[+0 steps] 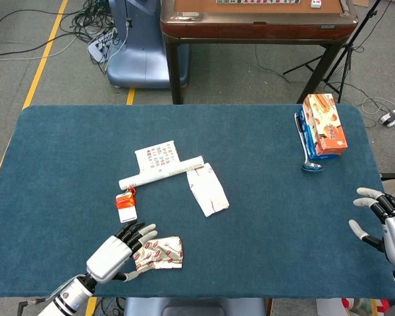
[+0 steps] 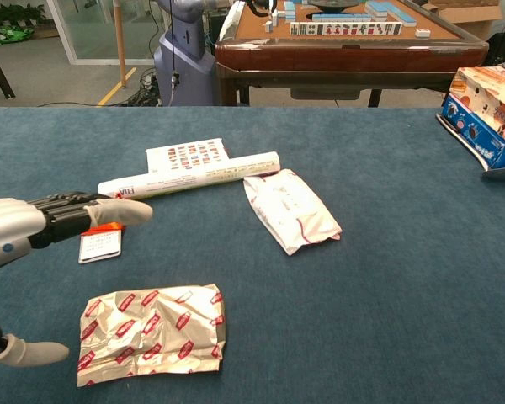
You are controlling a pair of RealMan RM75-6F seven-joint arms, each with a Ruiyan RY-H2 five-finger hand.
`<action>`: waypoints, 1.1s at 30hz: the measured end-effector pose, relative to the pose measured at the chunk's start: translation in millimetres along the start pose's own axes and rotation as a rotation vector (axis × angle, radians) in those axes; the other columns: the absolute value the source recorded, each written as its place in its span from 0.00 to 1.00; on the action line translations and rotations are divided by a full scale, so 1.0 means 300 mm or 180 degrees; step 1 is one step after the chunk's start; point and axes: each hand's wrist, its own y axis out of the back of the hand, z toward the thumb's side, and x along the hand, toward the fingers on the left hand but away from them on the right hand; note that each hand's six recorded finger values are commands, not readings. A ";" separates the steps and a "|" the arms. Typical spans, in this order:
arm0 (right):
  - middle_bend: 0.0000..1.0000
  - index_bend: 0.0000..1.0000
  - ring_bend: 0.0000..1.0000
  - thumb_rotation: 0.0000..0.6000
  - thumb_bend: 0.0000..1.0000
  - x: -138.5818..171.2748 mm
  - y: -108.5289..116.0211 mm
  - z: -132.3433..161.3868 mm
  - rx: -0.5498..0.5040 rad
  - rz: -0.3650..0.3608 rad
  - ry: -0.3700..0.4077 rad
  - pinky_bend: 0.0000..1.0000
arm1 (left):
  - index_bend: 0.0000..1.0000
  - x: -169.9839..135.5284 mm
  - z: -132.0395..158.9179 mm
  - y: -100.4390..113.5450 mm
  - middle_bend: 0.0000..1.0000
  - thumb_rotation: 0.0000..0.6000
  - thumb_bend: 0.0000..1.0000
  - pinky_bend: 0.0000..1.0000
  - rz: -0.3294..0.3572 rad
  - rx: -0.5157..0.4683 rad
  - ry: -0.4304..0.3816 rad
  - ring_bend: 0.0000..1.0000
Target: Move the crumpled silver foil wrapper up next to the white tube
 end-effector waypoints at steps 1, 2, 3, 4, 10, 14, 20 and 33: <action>0.33 0.44 0.33 1.00 0.15 0.000 0.002 -0.002 0.0003 -0.0009 -0.0013 0.54 | 0.00 0.009 0.004 -0.004 0.00 1.00 0.00 0.00 -0.0011 0.0024 -0.0005 0.00; 0.33 0.44 0.33 1.00 0.15 0.001 0.005 -0.004 0.0002 -0.0014 -0.0023 0.54 | 0.00 0.019 0.008 -0.008 0.00 1.00 0.00 0.00 -0.0022 0.0044 -0.0008 0.00; 0.33 0.44 0.33 1.00 0.15 0.001 0.008 -0.006 0.0000 -0.0019 -0.0034 0.54 | 0.00 0.032 0.012 -0.013 0.00 1.00 0.00 0.00 -0.0036 0.0065 -0.0010 0.00; 0.33 0.44 0.33 1.00 0.15 0.001 0.010 -0.008 0.0001 -0.0022 -0.0041 0.54 | 0.00 0.042 0.015 -0.017 0.00 1.00 0.00 0.00 -0.0045 0.0077 -0.0011 0.00; 0.33 0.44 0.33 1.00 0.15 0.001 0.018 -0.019 -0.0007 -0.0031 -0.0087 0.54 | 0.00 0.104 0.023 -0.041 0.00 1.00 0.00 0.00 -0.0106 0.0121 0.0002 0.00; 0.33 0.44 0.33 1.00 0.16 -0.001 0.024 -0.027 0.0013 -0.0049 -0.0122 0.54 | 0.00 0.133 0.023 -0.052 0.00 1.00 0.00 0.00 -0.0140 0.0138 0.0020 0.00; 0.33 0.44 0.33 1.00 0.16 -0.002 0.030 -0.037 0.0017 -0.0060 -0.0161 0.54 | 0.00 0.168 0.015 -0.073 0.00 1.00 0.00 0.00 -0.0197 0.0199 0.0068 0.00; 0.33 0.44 0.33 1.00 0.19 -0.001 0.052 -0.055 -0.0005 -0.0146 -0.0226 0.54 | 0.00 0.234 -0.016 -0.116 0.00 1.00 0.00 0.00 -0.0272 0.0441 0.0159 0.00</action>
